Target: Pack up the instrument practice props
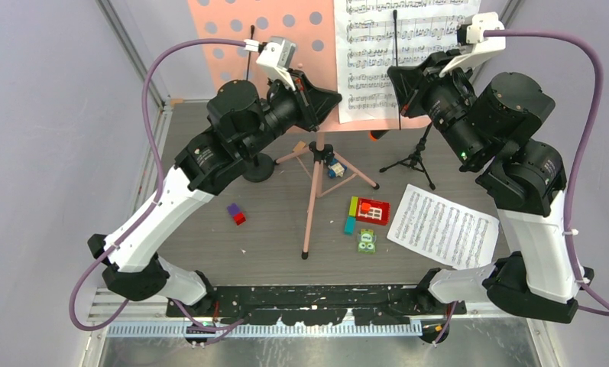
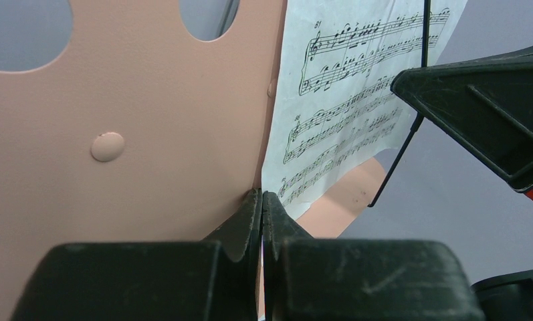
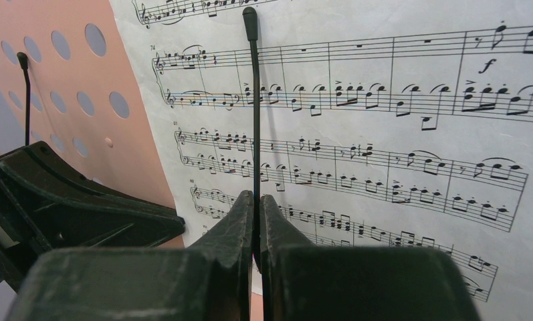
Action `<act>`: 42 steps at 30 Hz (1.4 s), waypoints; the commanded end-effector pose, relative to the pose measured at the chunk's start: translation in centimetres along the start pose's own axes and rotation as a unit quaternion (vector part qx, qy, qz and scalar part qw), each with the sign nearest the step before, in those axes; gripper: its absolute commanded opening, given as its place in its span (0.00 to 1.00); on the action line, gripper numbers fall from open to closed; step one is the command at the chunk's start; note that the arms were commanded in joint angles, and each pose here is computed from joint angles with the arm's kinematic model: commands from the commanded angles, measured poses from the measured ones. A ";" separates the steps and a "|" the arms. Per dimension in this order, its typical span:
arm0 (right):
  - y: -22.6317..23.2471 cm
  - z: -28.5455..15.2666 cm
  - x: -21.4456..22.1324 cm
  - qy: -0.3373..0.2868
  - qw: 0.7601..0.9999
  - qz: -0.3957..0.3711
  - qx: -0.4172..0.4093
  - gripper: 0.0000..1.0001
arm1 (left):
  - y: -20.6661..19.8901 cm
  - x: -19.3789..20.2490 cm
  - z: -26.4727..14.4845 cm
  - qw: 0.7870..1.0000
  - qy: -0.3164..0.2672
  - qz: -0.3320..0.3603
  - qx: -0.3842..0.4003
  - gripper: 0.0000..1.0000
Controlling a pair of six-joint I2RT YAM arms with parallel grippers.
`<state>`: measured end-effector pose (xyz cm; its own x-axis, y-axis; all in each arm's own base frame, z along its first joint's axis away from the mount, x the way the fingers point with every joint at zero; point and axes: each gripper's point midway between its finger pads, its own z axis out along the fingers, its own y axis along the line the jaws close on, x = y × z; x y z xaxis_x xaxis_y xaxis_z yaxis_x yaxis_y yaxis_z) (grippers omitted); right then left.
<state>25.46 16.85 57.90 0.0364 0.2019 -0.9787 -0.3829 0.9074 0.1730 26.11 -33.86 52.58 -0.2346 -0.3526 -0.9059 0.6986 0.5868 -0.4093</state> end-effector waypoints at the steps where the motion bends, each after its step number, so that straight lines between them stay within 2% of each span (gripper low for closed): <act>1: 0.2 -0.1 0.2 0.001 1.000 -0.009 -0.009 0.06 | -0.7 -3.2 -1.4 0.999 -0.051 0.003 0.010 0.00; 14: -0.2 -0.3 0.0 -0.002 1.000 -0.011 -0.002 0.06 | 0.0 -4.4 -4.8 0.998 -0.067 0.017 -0.008 0.00; 24: -0.2 -0.2 0.3 -0.001 1.000 -0.014 0.001 0.07 | 1.0 -3.3 -6.7 0.998 -0.062 0.015 -0.020 0.00; 25: -0.2 -0.2 0.3 0.000 1.000 -0.013 0.000 0.07 | 1.1 -3.3 -6.7 0.998 -0.062 0.016 -0.023 0.03; 29: -0.1 -0.2 0.3 -0.001 1.000 -0.011 -0.002 0.07 | 0.9 -3.1 -6.2 0.998 -0.054 0.014 -0.021 0.40; 31: -0.1 -0.2 0.3 -0.001 1.000 -0.012 -0.002 0.07 | 0.8 -2.8 -5.9 0.999 -0.046 0.010 -0.018 0.50; 35: -0.1 -0.2 0.3 -0.002 1.000 -0.011 -0.003 0.07 | 1.1 -2.0 -5.4 0.999 -0.033 -0.013 -0.030 0.55; 42: -0.1 -0.2 0.3 -0.001 1.000 -0.010 -0.004 0.07 | 0.7 -0.9 -4.4 0.999 -0.012 -0.032 -0.021 0.55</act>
<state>25.47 16.78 57.88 0.0509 0.1966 -0.9792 -0.3837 0.9090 0.1626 24.40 -29.92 50.73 -0.2567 -0.3619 -0.8962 0.6385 0.6326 -0.4383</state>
